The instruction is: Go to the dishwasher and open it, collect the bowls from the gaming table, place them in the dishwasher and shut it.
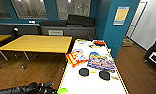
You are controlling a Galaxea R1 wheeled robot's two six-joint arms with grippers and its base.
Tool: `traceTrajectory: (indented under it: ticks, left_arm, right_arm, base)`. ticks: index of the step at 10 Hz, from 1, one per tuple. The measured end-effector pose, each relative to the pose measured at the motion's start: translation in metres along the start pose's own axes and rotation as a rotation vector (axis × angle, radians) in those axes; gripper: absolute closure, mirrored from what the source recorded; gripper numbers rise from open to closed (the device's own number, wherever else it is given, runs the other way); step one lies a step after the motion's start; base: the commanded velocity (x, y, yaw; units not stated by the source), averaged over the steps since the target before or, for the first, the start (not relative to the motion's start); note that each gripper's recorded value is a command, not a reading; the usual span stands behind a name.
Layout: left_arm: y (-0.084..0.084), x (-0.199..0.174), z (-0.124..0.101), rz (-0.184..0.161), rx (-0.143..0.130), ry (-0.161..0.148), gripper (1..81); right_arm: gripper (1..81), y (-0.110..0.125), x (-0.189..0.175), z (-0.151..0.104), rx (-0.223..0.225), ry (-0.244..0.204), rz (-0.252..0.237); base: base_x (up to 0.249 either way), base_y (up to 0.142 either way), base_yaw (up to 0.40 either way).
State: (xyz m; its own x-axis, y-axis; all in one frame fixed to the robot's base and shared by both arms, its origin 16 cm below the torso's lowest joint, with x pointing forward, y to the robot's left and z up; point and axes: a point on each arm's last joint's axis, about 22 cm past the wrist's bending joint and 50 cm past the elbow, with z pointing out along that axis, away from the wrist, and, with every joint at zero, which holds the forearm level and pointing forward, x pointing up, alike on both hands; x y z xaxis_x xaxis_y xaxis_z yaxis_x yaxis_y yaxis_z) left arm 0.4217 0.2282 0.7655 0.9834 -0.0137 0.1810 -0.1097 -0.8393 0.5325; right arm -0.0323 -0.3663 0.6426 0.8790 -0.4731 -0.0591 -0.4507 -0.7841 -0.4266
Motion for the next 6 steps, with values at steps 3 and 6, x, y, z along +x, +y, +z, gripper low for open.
traceTrajectory:
  ticks: [3,6]
  left_arm:
    - [-0.064,-0.103,-0.009,-0.053,0.037,-0.084,81.1]
    - [-0.092,-0.206,0.009,-0.11,0.015,-0.162,81.1]
  right_arm:
    - [81.1,0.001,-0.006,-0.001,0.0,-0.005,-0.001]
    - [81.1,-0.003,-0.011,0.008,0.008,-0.006,0.0]
  base:
    - [0.0,0.0,0.0]
    - [0.0,0.0,0.0]
